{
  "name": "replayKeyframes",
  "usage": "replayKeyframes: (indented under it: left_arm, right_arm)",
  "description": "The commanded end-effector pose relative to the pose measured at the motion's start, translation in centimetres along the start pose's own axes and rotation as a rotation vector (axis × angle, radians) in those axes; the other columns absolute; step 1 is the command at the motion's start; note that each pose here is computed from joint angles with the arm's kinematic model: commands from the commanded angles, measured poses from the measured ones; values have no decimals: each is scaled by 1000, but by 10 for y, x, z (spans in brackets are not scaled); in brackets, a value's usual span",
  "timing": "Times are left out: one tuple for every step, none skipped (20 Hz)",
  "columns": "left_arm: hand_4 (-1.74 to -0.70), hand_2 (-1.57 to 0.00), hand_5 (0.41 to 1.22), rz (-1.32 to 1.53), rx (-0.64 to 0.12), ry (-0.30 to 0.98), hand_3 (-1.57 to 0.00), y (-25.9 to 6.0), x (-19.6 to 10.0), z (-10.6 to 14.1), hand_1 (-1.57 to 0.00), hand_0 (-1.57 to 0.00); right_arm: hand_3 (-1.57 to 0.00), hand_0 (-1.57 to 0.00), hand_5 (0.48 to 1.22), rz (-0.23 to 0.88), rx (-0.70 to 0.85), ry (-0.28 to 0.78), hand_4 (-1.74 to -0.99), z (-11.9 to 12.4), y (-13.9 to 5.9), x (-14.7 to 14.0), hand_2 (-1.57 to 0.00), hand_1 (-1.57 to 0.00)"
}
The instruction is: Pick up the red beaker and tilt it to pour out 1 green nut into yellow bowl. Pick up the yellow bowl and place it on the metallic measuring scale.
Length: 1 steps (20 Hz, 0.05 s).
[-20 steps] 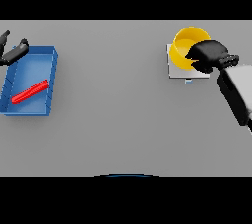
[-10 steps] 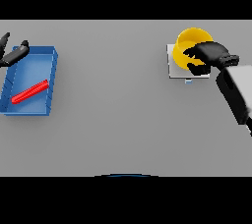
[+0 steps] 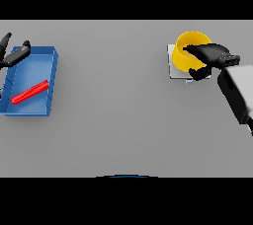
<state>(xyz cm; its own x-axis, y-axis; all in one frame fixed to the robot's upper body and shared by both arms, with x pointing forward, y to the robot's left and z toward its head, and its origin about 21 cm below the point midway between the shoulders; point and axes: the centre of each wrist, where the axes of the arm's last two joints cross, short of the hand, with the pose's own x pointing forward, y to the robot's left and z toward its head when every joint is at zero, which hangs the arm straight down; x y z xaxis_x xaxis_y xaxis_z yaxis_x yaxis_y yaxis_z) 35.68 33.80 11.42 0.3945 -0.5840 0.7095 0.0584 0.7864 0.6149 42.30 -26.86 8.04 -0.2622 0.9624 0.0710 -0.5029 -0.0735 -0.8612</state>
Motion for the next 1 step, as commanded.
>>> replayKeyframes:
  left_arm:
    - [-833, 1, 760, 1, 3, -4, 1, 2, 2, 0, 1, 1]
  right_arm:
    - [-42, -64, 779, 0, -2, -3, -1390, 1, 0, 0, -50, -63]
